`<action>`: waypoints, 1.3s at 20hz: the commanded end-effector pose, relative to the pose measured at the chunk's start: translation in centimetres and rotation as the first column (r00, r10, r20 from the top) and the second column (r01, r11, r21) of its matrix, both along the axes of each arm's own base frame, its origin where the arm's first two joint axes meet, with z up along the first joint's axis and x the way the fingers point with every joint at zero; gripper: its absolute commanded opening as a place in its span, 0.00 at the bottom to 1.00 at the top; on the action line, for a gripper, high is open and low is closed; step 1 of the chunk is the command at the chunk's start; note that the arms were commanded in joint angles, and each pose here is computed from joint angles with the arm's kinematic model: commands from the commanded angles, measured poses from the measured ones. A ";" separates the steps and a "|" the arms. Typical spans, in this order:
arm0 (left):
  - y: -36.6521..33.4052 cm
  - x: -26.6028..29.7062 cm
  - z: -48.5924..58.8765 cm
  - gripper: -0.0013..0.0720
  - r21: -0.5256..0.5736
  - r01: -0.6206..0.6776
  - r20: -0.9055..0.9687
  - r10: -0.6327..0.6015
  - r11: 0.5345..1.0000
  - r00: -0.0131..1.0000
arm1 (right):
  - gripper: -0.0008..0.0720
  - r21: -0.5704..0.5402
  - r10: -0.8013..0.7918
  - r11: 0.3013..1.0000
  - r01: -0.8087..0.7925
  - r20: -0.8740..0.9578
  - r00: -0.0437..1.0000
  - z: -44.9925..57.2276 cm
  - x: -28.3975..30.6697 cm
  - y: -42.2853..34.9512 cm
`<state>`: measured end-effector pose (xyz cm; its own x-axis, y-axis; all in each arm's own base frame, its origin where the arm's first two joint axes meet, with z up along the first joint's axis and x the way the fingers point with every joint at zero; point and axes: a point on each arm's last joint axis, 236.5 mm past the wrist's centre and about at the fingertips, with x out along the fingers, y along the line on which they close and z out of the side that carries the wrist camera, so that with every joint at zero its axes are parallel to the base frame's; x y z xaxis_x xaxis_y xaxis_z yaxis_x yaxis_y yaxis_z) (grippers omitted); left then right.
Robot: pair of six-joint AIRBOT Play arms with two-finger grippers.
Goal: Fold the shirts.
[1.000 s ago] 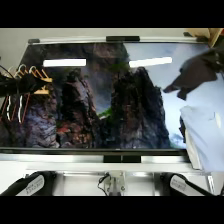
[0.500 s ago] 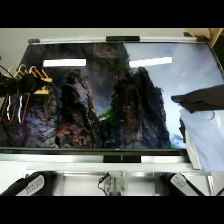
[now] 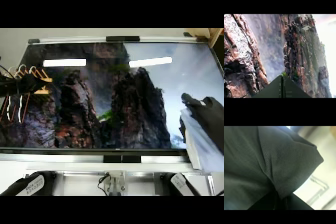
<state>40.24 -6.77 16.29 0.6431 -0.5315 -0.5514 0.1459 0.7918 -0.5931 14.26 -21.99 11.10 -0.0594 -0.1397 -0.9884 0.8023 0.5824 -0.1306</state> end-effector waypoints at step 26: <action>-2.8 -2.3 -10.3 0.95 0.619 0.422 -0.522 -0.055 0.662 0.851 | 0.90 0.148 0.720 0.533 -0.833 0.436 0.539 -4.1 25.5 35.7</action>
<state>38.24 -9.55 6.43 0.1707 0.0076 -0.9853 0.2712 0.9610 0.0544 39.84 11.10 8.12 0.2463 0.2870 -0.9257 -0.0216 0.9565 0.2909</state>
